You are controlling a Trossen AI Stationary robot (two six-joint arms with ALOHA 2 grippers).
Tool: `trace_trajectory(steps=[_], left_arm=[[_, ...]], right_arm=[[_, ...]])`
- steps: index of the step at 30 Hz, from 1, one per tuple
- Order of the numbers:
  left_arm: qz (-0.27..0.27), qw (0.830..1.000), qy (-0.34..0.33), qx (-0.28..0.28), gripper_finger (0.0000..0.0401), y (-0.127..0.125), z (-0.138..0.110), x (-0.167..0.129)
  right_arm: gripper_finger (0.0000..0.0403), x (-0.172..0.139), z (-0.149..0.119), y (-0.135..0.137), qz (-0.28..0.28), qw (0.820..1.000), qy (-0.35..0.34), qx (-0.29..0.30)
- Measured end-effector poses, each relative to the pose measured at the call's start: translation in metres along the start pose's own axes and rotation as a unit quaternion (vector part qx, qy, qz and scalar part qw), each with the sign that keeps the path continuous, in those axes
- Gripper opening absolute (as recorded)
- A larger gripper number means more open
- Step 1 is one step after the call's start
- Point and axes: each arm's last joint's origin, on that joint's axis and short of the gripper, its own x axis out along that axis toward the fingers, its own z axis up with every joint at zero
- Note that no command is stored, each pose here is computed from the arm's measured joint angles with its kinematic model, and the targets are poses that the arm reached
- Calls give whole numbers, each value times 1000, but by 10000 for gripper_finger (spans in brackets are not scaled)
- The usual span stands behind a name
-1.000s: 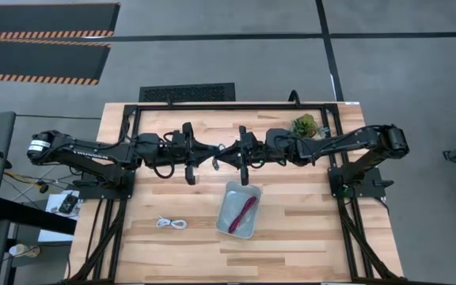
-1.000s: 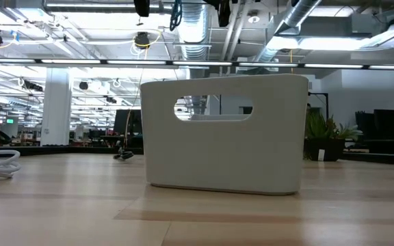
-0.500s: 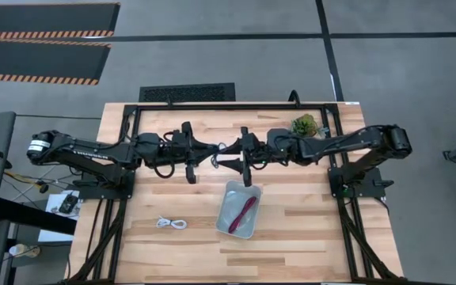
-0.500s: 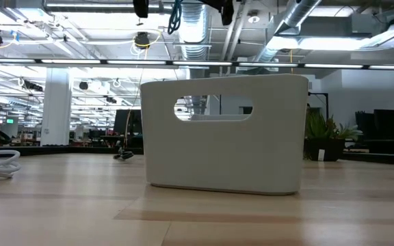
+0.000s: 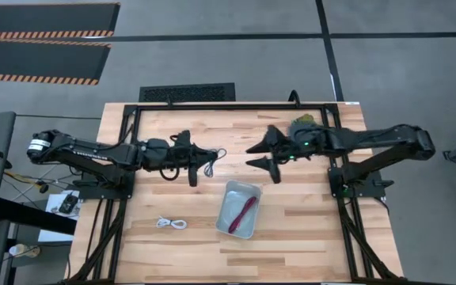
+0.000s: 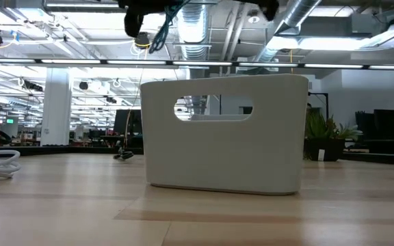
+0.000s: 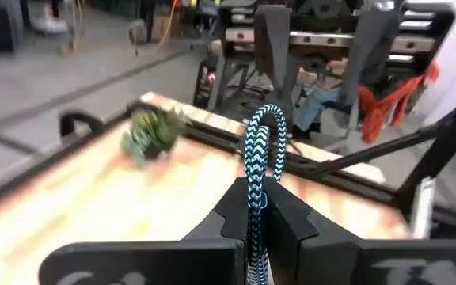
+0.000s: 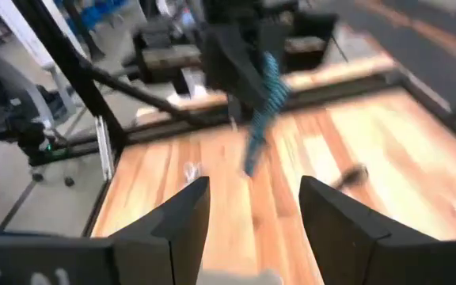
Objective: Pick and place USB-C Cables
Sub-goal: Put the blue charger cable into the gray bin
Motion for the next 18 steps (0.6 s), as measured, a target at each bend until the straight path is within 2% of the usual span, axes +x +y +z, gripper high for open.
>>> trace_trajectory(steps=[5,10,13,18], left_arm=[[34,993,18,-113,4,-11,-11,-4],[59,981,33,-182,4,-29,-31,0],[69,977,43,-197,4,-39,-47,9],[88,971,84,-204,4,-51,-75,34]], right_arm=[[217,-30,-2,-2,-57,997,20,43],[208,-55,-6,-7,-130,989,28,70],[202,-62,-7,-7,-147,986,30,71],[195,-64,-6,-6,-141,987,27,69]])
